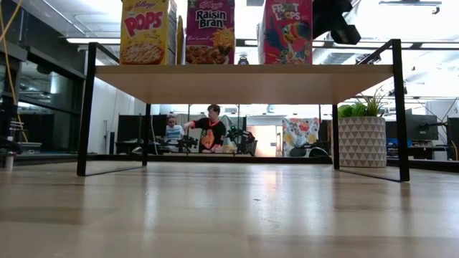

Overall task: Stack cereal on shelf
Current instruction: Adjust the cereal boxes on the shelf, then return to Home Position

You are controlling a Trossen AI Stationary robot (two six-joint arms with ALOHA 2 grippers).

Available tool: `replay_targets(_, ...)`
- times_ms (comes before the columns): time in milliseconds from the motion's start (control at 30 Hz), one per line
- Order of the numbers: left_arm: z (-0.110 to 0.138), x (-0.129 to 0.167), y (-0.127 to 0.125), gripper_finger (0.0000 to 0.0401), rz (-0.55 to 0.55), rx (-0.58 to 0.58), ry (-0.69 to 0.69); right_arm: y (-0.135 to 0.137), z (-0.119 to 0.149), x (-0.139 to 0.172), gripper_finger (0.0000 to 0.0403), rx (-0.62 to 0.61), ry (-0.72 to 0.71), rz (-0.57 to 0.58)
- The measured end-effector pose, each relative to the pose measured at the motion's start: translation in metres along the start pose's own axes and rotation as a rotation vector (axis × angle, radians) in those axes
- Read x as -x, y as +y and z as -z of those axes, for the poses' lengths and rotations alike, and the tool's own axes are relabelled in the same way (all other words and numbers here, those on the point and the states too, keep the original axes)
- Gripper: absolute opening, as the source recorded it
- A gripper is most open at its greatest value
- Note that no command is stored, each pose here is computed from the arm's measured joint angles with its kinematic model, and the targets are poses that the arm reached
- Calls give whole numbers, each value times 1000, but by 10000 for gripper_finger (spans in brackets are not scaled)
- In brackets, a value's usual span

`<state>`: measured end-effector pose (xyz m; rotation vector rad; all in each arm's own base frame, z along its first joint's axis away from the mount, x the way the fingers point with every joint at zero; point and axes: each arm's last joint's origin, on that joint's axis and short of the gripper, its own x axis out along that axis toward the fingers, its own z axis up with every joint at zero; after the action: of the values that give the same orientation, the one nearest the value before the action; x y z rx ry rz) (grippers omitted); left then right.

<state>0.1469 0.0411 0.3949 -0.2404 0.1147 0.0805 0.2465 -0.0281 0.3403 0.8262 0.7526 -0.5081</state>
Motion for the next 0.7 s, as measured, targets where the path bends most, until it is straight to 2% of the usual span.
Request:
replay_targets(267,0,1,0,0,1,25,-3,-1,1,1,0,-25,25,-7)
replay_targets(467,-1,4,-1,0,3,27,-13,-10,9,7,0,-19,93,73)
replay_targets(700,-11,24,-9,0,32,25,-110,-19,13,18,0,79,81,144)
